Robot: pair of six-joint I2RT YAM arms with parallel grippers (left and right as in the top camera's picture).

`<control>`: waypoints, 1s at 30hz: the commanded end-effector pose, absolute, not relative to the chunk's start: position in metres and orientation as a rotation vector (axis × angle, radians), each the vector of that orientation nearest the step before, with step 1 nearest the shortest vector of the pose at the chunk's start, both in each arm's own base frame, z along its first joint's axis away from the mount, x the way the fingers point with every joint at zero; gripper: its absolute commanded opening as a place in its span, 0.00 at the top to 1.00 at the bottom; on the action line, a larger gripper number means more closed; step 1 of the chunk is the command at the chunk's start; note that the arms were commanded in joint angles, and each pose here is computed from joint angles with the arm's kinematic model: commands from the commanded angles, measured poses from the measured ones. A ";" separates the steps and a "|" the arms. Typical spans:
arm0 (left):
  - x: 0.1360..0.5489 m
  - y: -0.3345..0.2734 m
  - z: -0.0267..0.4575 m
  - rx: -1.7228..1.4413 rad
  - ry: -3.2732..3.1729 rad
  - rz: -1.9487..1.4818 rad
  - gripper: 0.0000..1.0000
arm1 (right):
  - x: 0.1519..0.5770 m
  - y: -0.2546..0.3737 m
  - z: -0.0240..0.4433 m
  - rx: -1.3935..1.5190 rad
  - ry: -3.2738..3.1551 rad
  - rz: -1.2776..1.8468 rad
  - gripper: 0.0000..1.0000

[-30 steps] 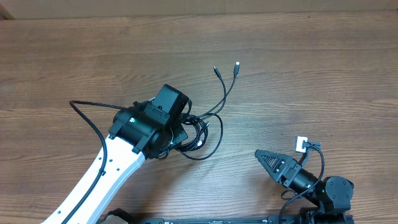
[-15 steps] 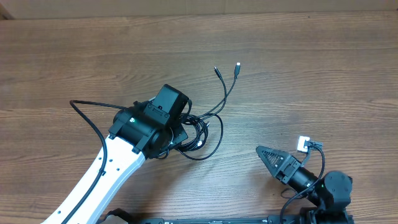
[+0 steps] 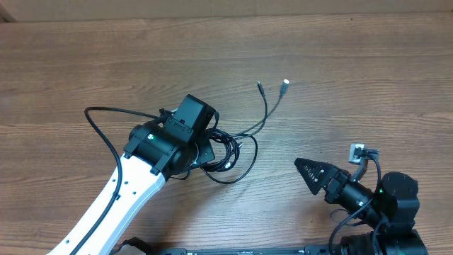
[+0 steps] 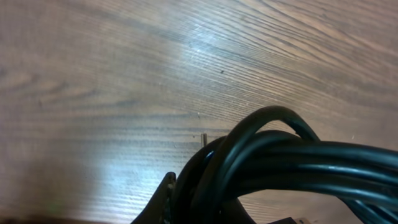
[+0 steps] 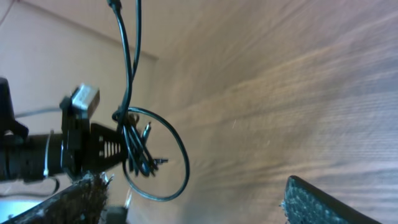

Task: Untangle cables
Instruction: 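Swing the right gripper inward toward the coil held by the left gripper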

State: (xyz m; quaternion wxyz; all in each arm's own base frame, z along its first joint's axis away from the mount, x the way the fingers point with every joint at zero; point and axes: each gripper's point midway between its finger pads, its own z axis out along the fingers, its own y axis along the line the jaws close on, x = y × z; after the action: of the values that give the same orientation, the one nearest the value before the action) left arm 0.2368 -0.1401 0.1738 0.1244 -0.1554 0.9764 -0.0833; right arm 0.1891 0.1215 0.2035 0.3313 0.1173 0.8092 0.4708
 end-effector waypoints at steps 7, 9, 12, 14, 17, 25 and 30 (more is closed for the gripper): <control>0.244 -0.148 0.175 0.097 2.828 -0.201 0.96 | 0.180 0.161 0.223 0.083 2.128 1.373 0.19; 0.246 -0.149 0.176 0.073 2.820 -0.212 0.96 | 0.178 0.173 0.228 0.038 2.124 1.423 0.20; 0.247 -0.150 0.176 -0.038 2.818 -0.238 0.96 | 0.174 0.188 0.226 -0.019 2.150 1.450 0.20; 0.247 -0.153 0.177 -0.137 2.824 -0.273 0.96 | 0.178 0.194 0.213 -0.008 2.196 1.394 0.21; 0.244 -0.160 0.177 -0.210 2.839 -0.344 0.96 | 0.189 0.197 0.194 0.053 2.253 1.272 0.27; 0.238 -0.172 0.179 -0.386 2.866 -0.470 0.96 | 0.205 0.225 0.175 0.206 2.299 1.225 0.27; 0.242 -0.173 0.180 -0.396 2.846 -0.480 0.96 | 0.208 0.224 0.126 0.328 2.460 1.059 0.44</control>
State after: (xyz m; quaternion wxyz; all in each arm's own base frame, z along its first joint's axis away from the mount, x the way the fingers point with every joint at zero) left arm 0.2434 -0.1668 0.1810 0.1241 -0.1186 0.9738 -0.1494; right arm 0.1958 0.2309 0.1425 0.2169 0.0737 0.8746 0.4273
